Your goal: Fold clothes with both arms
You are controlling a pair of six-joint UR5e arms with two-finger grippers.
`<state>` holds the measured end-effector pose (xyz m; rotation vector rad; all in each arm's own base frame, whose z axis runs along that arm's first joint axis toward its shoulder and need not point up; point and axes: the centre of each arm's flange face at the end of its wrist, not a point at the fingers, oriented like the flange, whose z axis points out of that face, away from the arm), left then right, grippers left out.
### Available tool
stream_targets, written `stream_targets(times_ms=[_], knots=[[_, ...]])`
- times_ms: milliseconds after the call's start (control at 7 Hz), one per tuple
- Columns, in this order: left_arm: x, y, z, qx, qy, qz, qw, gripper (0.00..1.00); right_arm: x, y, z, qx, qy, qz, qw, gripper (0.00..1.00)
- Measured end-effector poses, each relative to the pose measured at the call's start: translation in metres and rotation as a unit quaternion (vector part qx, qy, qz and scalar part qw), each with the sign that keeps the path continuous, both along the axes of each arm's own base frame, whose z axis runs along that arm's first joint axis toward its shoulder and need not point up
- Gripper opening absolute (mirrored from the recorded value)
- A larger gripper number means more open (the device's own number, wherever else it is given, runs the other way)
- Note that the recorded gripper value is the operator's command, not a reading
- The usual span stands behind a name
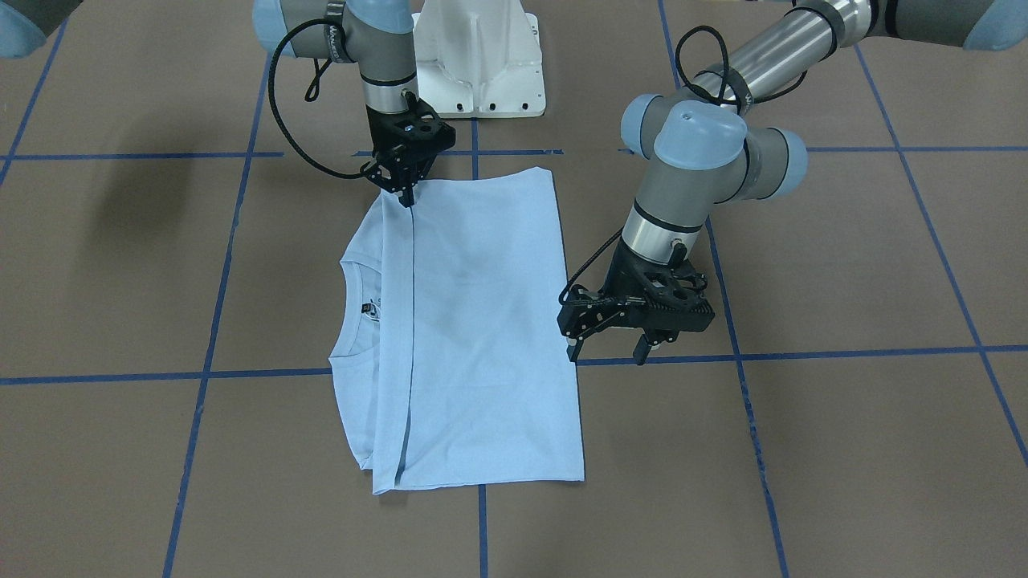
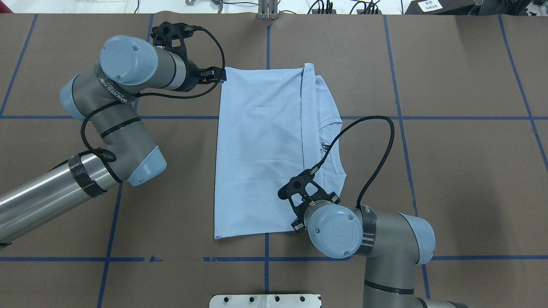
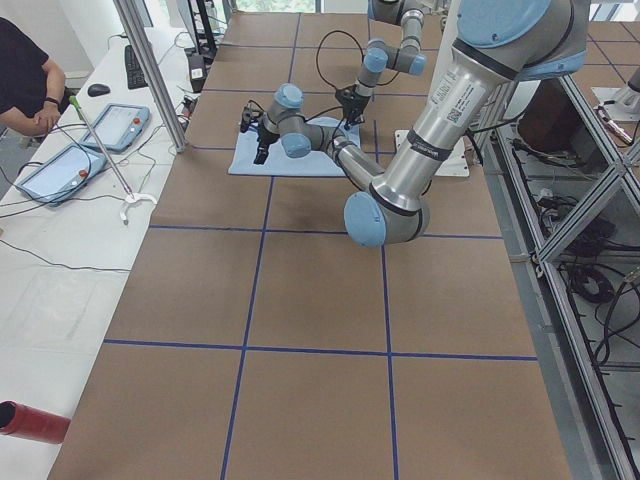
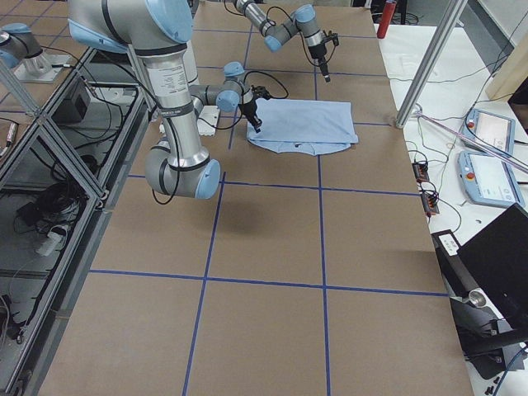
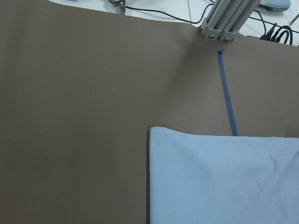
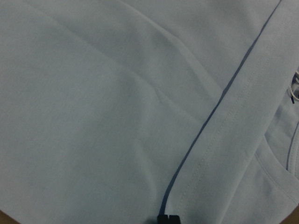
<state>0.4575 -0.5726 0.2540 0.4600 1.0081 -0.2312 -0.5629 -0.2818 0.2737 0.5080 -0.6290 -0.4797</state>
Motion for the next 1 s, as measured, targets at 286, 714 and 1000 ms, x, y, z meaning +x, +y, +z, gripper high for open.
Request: stream_targets(times_ms=[286,714,1000], knots=[[0.002,0.001,0.000,0.000,0.000,0.002,1.0000,1.00,0.002,-0.002,0.001,0.000,0.001,0.001,1.0000,0.00],[0.007,0.004,0.001,-0.005,0.002,0.003,1.0000,1.00,0.017,-0.019,0.014,-0.009,0.007,0.014,0.9998,0.00],[0.011,0.007,0.002,-0.008,0.002,0.004,1.0000,1.00,0.033,-0.025,0.033,-0.024,0.015,0.018,0.9994,0.00]])
